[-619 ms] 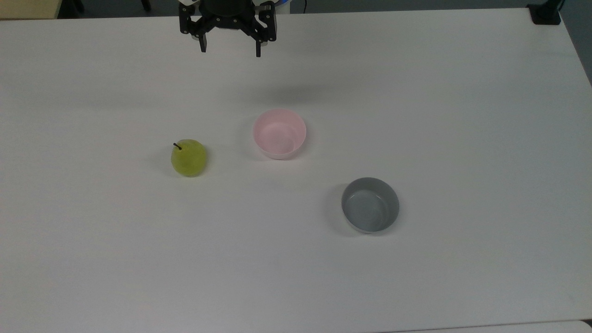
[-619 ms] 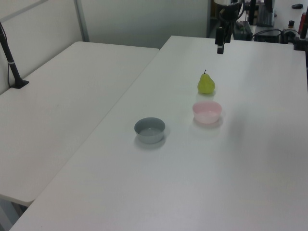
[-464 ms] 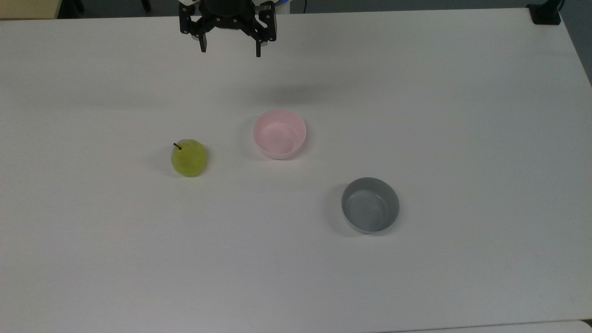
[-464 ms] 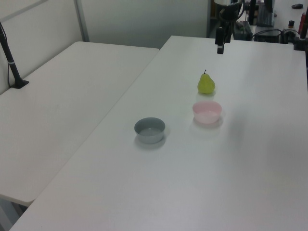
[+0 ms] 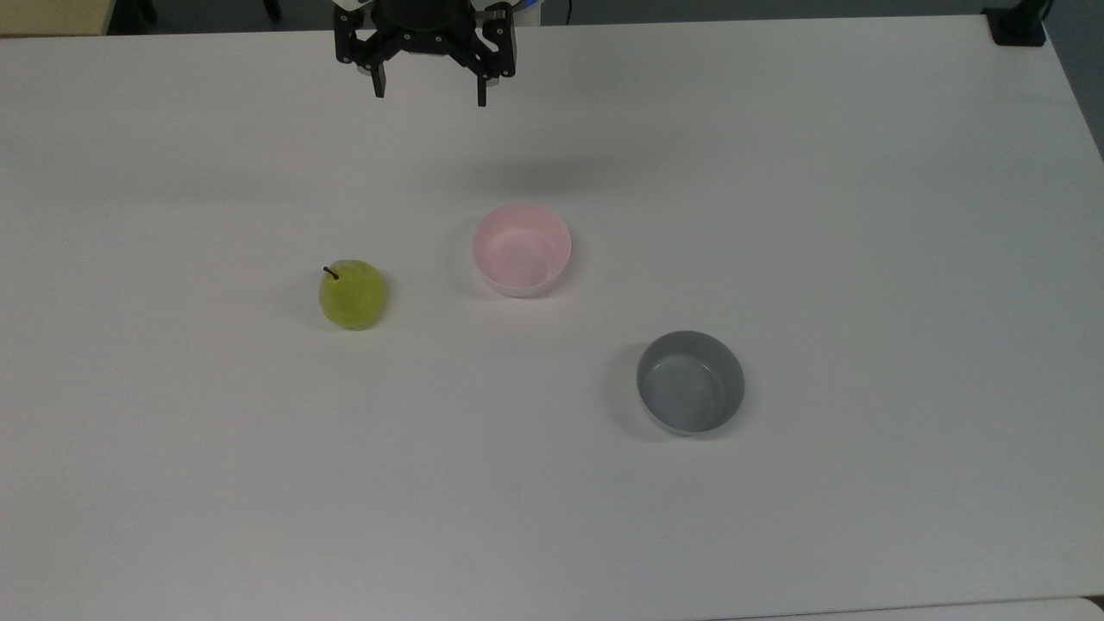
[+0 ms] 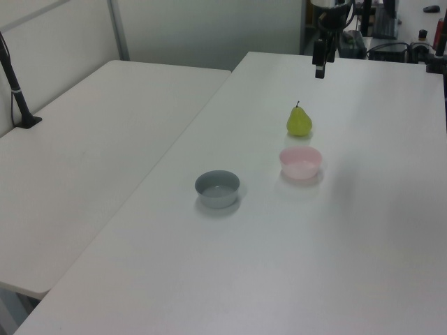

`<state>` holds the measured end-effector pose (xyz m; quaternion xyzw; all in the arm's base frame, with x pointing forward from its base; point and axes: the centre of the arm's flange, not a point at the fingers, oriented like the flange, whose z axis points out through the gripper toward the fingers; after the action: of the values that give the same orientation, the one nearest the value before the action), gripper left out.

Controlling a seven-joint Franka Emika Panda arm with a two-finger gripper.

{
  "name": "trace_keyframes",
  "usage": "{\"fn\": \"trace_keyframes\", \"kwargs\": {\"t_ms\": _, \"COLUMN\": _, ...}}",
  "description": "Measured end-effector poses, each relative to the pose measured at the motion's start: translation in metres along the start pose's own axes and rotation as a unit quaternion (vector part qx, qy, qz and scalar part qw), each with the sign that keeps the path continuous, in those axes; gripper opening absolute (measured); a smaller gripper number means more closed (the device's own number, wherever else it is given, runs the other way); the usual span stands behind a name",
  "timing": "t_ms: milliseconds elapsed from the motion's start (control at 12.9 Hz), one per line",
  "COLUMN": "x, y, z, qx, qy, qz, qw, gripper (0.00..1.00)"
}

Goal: Place the pear in the bowl
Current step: 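Move the open gripper over the yellow-green pear and lower it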

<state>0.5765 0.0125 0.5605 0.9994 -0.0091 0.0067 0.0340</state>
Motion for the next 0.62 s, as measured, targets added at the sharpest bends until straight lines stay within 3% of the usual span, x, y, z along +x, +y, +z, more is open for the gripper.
{"fn": "trace_keyframes", "kwargs": {"t_ms": 232, "x": 0.001, "y": 0.011, "z": 0.000, "qx": 0.000, "qy": 0.002, "qz": -0.017, "qw": 0.9998, "gripper": 1.00}}
{"fn": "trace_keyframes", "kwargs": {"t_ms": 619, "x": 0.017, "y": 0.068, "z": 0.023, "qx": -0.004, "qy": 0.019, "qz": -0.055, "qw": 0.9983, "gripper": 1.00}}
